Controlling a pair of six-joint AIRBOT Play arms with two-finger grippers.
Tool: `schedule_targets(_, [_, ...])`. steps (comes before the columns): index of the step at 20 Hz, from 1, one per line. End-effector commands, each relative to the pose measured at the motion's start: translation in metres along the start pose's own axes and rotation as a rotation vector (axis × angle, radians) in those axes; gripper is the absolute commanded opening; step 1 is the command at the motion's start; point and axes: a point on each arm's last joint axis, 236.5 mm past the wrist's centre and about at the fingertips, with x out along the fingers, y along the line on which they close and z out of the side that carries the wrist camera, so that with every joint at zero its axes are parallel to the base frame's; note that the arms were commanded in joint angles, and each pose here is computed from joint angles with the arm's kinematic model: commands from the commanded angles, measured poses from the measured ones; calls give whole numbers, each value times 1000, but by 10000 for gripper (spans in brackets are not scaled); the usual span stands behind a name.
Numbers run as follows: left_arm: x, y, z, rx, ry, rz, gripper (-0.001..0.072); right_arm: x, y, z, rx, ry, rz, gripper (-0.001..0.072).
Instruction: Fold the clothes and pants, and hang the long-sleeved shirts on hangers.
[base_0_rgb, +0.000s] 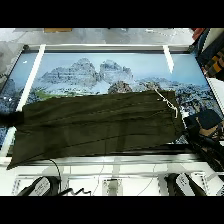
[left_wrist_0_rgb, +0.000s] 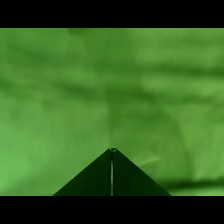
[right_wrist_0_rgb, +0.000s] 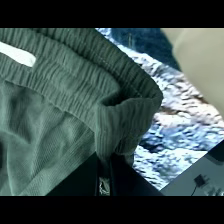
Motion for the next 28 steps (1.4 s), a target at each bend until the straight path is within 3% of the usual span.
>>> schedule_targets(1, [7, 29, -74, -198, 14, 34, 18, 0, 3, -4, 3, 14, 11, 30])
schedule_targets(2, [9, 37, -89, -254, 14, 47, 44, 0, 4, -7, 3, 28, 15, 30])
schedule_targets(4, [13, 53, -109, -395, 8, 71, 427, 1, 5, -9, -3, 37, 18, 30])
schedule_targets(5, [15, 60, -115, -513, 3, 78, 510, 2, 7, -11, -10, 40, 20, 30])
schedule_targets(7, [18, 68, -123, -622, 13, 80, 510, 4, 11, -14, -27, 50, 22, 30])
schedule_targets(13, [46, 67, -148, -683, 92, 56, 510, 5, 11, -16, -41, 58, 19, 29])
schedule_targets(17, [52, 79, -157, -828, 78, 68, 508, 5, 12, -17, -41, 60, 19, 30])
schedule_targets(23, [47, 119, -155, -843, -17, 188, 508, 5, 11, -16, -42, 58, 19, 30])
schedule_targets(28, [61, 121, -159, -856, 27, 170, 509, 5, 11, -17, -42, 59, 18, 29])
